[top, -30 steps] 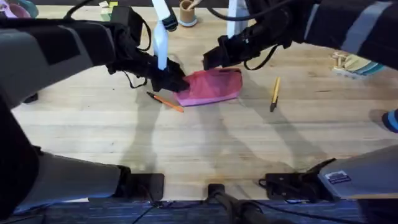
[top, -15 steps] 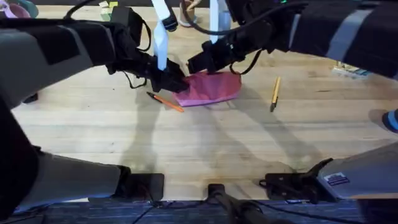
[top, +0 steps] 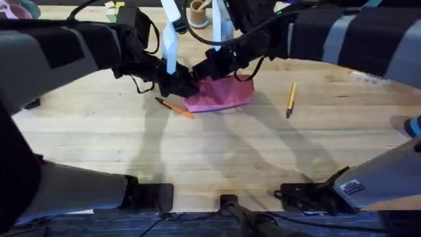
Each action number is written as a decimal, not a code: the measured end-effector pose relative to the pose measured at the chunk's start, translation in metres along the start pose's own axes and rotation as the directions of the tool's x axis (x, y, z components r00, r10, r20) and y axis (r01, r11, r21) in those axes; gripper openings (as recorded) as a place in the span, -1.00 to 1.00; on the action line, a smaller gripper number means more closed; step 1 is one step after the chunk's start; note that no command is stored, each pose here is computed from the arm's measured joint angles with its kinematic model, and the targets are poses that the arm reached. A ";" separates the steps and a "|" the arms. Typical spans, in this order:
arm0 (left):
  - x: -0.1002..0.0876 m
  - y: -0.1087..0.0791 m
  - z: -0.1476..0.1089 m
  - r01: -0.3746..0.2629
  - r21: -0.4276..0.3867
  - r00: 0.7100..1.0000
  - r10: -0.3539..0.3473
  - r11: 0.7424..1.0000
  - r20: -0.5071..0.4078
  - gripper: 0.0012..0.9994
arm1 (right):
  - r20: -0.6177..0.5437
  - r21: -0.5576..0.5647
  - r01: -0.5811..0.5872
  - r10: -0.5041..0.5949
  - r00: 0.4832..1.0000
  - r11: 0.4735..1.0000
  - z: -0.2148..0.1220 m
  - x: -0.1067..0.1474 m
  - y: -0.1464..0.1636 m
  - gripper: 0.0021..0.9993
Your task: Unzip the bag, pick up the pens from the table one at a time and place them inside, then zip the bag closed.
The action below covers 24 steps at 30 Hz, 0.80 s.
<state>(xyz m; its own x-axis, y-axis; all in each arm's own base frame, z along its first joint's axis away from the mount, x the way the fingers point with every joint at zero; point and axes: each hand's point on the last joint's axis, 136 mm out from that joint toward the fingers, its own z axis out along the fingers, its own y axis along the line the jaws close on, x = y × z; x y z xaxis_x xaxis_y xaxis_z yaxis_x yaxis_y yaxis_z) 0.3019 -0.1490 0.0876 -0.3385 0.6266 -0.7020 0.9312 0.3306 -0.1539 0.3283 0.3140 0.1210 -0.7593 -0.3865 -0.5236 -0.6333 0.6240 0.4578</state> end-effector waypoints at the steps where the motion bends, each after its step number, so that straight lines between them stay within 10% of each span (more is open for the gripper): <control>1: 0.000 0.000 0.000 0.002 -0.001 1.000 -0.002 1.000 0.000 -0.92 | 0.009 -0.010 0.004 -0.004 1.000 1.000 0.001 -0.003 0.001 -0.94; 16: 0.000 -0.001 -0.001 0.005 0.005 1.000 -0.005 1.000 0.003 -0.92 | -0.001 -0.160 -0.042 0.042 0.999 0.986 -0.004 -0.005 0.020 -0.68; 24: 0.000 -0.001 0.000 0.004 0.004 1.000 -0.004 1.000 0.004 -0.92 | -0.001 -0.092 -0.085 0.085 0.996 0.992 -0.033 -0.018 -0.006 0.69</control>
<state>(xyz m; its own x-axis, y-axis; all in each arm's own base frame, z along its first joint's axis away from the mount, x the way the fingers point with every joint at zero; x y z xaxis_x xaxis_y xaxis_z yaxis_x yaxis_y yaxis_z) 0.3014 -0.1490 0.0881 -0.3412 0.6223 -0.7045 0.9305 0.3300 -0.1592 0.3405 0.2949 0.1515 -0.8109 -0.3327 -0.4814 -0.5773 0.5897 0.5648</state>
